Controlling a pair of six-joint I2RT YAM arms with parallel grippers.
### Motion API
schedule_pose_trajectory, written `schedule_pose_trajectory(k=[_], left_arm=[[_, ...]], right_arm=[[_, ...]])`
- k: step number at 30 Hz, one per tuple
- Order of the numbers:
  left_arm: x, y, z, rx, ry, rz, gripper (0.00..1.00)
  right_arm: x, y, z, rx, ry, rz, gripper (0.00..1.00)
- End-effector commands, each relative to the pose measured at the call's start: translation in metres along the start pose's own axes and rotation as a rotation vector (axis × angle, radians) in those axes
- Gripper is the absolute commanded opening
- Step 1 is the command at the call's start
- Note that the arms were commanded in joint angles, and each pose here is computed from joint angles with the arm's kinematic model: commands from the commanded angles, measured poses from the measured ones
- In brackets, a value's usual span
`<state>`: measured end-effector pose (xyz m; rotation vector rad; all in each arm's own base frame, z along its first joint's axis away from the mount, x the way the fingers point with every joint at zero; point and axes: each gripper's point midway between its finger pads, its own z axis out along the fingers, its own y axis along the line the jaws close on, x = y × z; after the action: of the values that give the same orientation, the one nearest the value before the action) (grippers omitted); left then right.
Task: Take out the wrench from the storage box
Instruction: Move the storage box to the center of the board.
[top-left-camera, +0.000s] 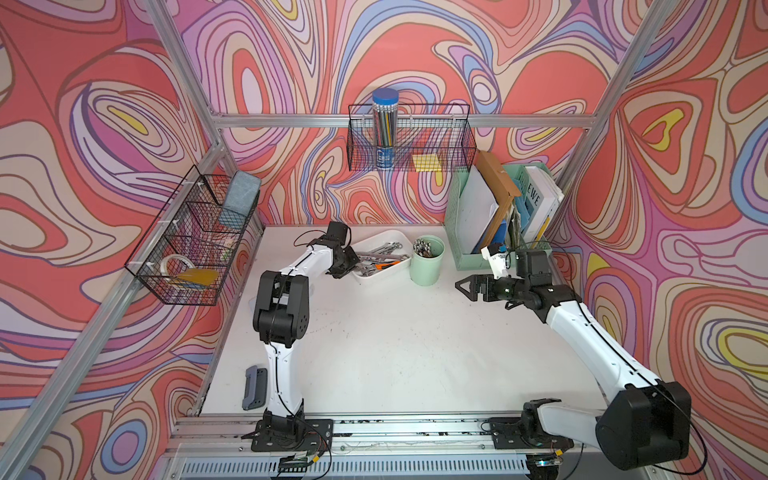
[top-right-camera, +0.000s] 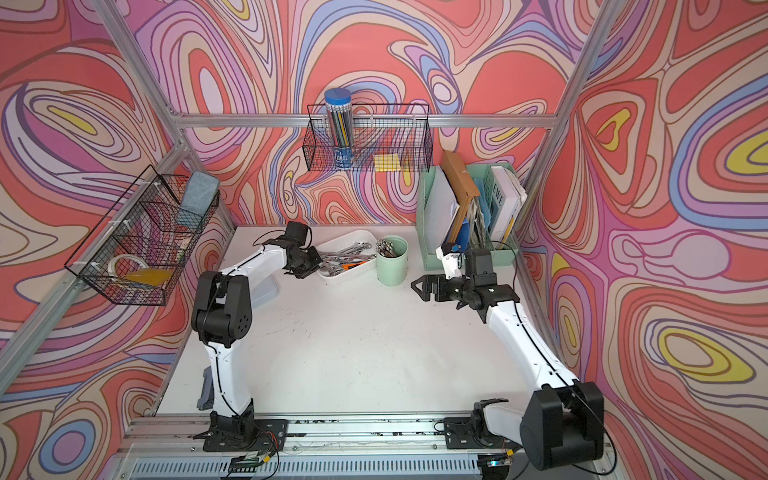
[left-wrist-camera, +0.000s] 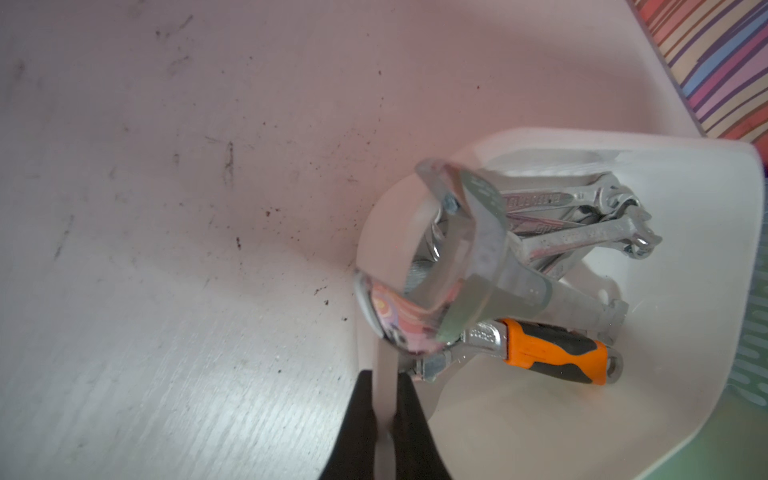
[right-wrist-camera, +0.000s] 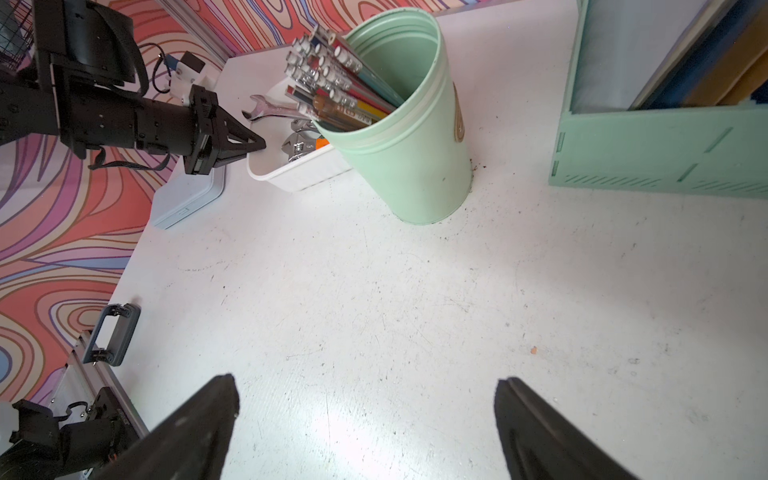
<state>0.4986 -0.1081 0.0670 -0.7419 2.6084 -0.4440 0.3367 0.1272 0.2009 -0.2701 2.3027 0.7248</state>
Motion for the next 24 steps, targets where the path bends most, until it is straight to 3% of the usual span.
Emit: schedule_pose_trajectory(k=[1, 10, 24], left_arm=[[0.006, 0.036, -0.018, -0.114, 0.009, -0.013, 0.0], [0.034, 0.07, -0.046, -0.137, 0.026, -0.003, 0.0], [0.108, 0.108, -0.093, -0.103, 0.143, 0.205, 0.0]], right_arm=[[-0.006, 0.003, -0.002, 0.0, -0.004, -0.014, 0.98], [-0.008, 0.005, -0.002, 0.001, 0.0, -0.026, 0.98], [-0.008, 0.007, -0.012, 0.023, 0.007, -0.049, 0.98]])
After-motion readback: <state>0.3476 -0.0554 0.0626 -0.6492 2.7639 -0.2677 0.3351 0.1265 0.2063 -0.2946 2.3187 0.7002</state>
